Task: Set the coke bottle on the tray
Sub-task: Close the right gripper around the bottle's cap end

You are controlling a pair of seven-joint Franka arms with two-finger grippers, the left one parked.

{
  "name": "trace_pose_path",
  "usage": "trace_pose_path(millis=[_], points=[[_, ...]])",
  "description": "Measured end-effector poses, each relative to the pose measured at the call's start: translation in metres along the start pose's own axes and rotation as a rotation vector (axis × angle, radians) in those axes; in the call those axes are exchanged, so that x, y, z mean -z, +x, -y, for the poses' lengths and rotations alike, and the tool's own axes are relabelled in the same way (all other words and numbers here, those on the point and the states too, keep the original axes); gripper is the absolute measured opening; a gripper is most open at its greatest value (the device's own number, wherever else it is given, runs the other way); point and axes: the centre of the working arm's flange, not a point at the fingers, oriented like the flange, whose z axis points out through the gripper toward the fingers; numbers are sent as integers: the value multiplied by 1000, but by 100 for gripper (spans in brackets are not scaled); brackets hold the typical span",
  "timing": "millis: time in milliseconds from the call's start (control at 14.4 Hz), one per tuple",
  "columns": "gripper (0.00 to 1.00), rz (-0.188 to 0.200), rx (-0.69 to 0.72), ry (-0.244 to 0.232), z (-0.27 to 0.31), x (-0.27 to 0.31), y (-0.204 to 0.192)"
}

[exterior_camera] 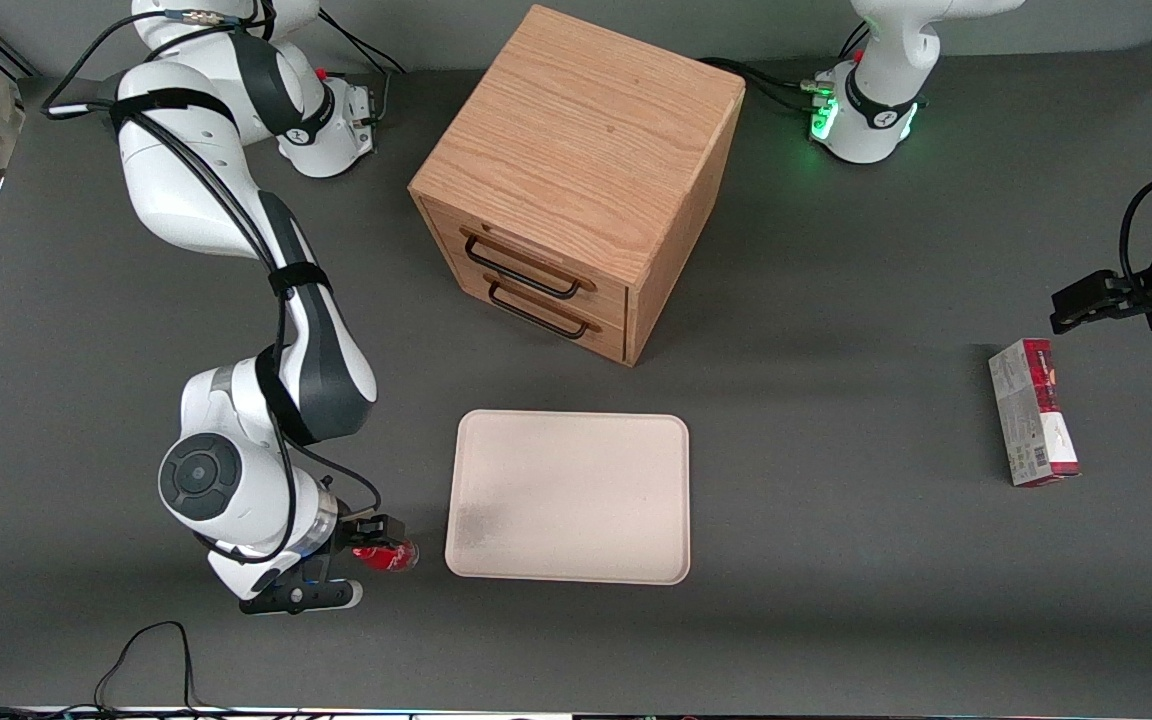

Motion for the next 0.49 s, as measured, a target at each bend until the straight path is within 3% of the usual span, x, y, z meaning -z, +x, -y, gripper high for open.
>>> trace_pose_path(millis=[277,486], points=[[90,4,0,-1,0,-3,0],[78,5,2,-1,2,-4,-1]])
